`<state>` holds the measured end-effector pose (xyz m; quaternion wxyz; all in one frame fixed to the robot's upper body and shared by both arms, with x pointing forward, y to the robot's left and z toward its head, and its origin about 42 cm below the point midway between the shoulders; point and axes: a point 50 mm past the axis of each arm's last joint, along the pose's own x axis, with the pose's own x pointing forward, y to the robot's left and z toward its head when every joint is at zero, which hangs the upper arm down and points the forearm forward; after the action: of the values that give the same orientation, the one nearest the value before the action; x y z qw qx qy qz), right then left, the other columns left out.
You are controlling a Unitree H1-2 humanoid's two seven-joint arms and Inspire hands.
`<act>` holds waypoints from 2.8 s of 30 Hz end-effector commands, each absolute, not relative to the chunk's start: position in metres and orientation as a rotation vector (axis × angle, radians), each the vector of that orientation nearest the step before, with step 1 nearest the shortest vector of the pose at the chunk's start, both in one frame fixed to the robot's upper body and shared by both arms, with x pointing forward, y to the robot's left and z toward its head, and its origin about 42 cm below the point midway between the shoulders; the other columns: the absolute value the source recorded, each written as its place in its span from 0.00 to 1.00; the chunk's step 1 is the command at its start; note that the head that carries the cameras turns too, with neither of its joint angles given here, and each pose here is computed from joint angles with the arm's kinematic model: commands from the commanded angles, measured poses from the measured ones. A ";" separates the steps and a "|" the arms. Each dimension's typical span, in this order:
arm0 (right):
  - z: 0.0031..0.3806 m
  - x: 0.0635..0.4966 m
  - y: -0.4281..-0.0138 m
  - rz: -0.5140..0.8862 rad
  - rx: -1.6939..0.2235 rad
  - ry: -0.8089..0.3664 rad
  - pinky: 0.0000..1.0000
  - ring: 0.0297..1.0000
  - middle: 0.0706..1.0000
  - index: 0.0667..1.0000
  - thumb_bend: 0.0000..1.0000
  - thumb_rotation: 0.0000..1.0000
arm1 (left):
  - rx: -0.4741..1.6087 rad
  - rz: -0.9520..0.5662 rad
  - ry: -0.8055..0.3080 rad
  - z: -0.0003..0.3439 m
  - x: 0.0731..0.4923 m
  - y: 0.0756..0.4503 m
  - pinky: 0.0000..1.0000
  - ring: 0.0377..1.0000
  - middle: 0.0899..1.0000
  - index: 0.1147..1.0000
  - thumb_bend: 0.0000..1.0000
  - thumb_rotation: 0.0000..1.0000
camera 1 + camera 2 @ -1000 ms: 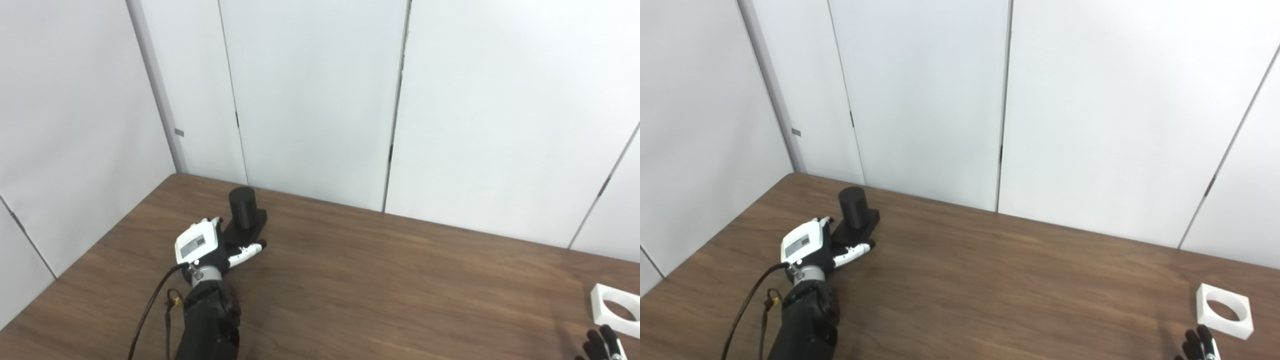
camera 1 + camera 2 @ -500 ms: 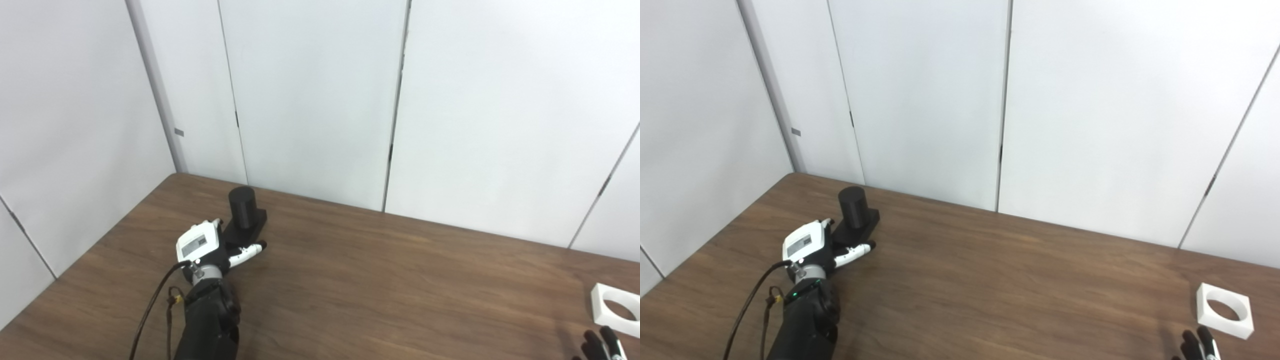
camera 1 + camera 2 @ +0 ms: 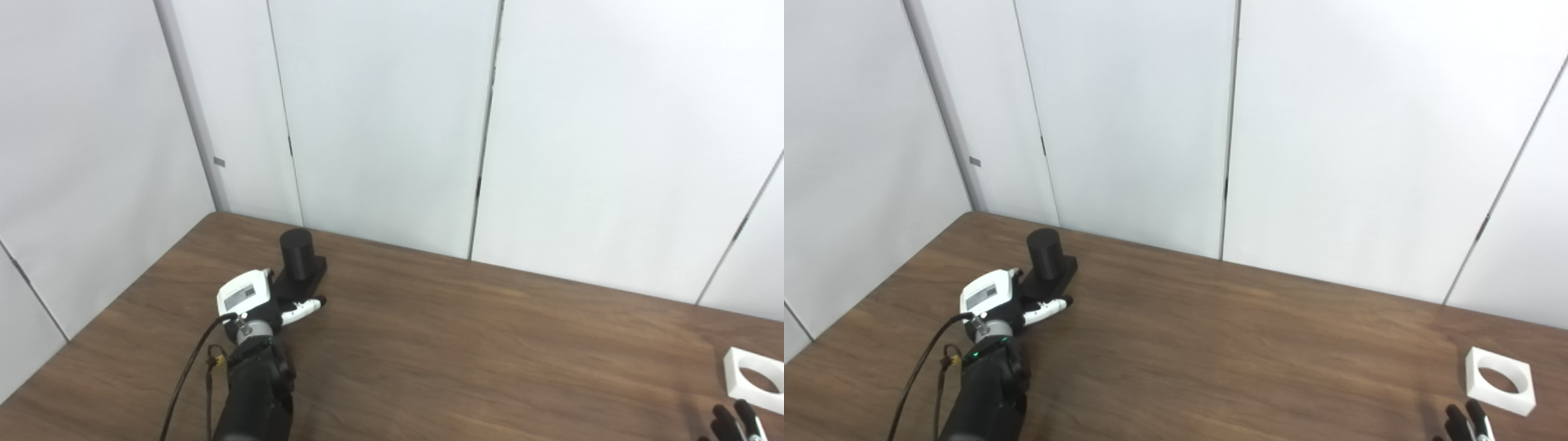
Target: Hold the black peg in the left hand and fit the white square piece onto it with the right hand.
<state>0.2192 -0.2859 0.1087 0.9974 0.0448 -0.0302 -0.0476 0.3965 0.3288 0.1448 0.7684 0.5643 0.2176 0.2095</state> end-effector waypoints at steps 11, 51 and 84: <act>0.098 0.176 -0.284 -0.107 0.099 -0.012 0.96 0.99 0.97 1.00 0.73 0.97 | 1.258 0.510 0.421 0.172 0.416 0.334 0.89 0.95 0.93 0.86 0.83 0.72; 0.103 0.175 -0.282 -0.123 0.070 -0.003 1.00 1.00 0.95 1.00 0.68 0.98 | 1.280 0.512 0.399 0.155 0.420 0.338 0.73 0.80 0.77 0.60 0.72 0.35; 0.101 0.180 -0.276 -0.126 0.091 -0.016 1.00 1.00 0.95 1.00 0.62 0.98 | 1.104 0.476 0.190 0.165 0.404 0.342 0.62 0.73 0.70 0.42 0.52 0.04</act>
<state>0.2191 -0.2833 0.1154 0.9980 0.0295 -0.0328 -0.0449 0.3974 0.3436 0.1464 0.8153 0.5190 0.1286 0.2221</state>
